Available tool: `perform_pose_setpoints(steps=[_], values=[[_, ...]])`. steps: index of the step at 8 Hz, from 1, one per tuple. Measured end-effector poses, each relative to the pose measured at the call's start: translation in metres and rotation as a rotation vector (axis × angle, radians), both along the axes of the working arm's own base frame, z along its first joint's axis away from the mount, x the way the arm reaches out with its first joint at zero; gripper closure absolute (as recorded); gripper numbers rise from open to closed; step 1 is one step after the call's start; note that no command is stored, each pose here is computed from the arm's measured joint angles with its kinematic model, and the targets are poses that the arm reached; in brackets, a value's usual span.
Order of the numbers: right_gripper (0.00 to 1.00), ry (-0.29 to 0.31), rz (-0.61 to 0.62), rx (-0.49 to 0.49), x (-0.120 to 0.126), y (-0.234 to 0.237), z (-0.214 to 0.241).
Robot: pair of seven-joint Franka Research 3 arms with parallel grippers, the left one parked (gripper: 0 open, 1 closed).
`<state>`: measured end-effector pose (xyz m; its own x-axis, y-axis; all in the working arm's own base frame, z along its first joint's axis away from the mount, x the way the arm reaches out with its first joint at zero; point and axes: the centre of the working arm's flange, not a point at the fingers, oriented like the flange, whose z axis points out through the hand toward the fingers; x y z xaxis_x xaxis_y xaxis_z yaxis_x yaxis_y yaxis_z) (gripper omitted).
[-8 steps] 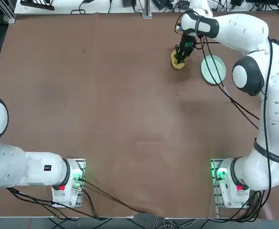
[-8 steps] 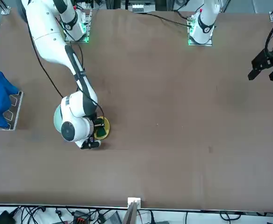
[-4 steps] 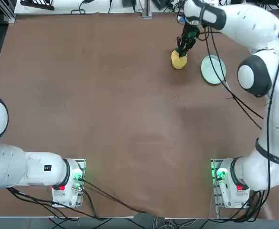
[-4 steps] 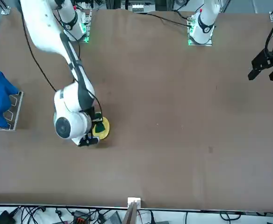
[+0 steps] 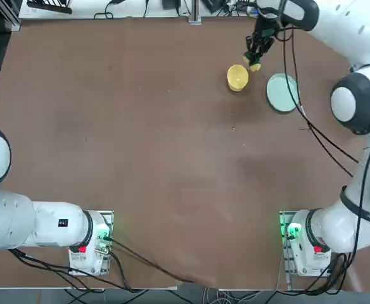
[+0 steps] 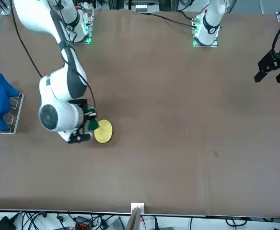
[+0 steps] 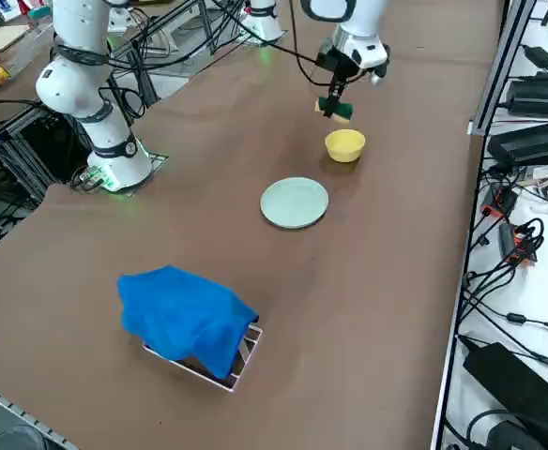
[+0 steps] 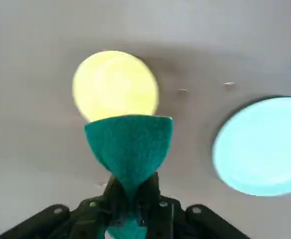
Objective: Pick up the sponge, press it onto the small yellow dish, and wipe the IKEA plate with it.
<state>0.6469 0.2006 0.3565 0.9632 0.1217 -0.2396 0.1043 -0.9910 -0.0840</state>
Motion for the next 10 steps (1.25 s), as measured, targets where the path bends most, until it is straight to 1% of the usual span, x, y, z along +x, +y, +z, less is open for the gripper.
perform_pose_setpoints(steps=[2, 4, 5, 7, 9, 10], values=[[0.89, -0.087, -0.008, -0.004, -0.013, -0.05, -0.008], [0.89, -0.157, 0.001, 0.009, -0.029, -0.1, -0.028], [0.89, -0.18, 0.002, 0.01, -0.039, -0.12, -0.04], [0.89, -0.188, -0.016, 0.004, -0.069, -0.14, -0.064], [0.89, -0.173, -0.029, -0.004, -0.1, -0.149, -0.092], [0.89, -0.17, -0.038, -0.008, -0.11, -0.154, -0.104]])
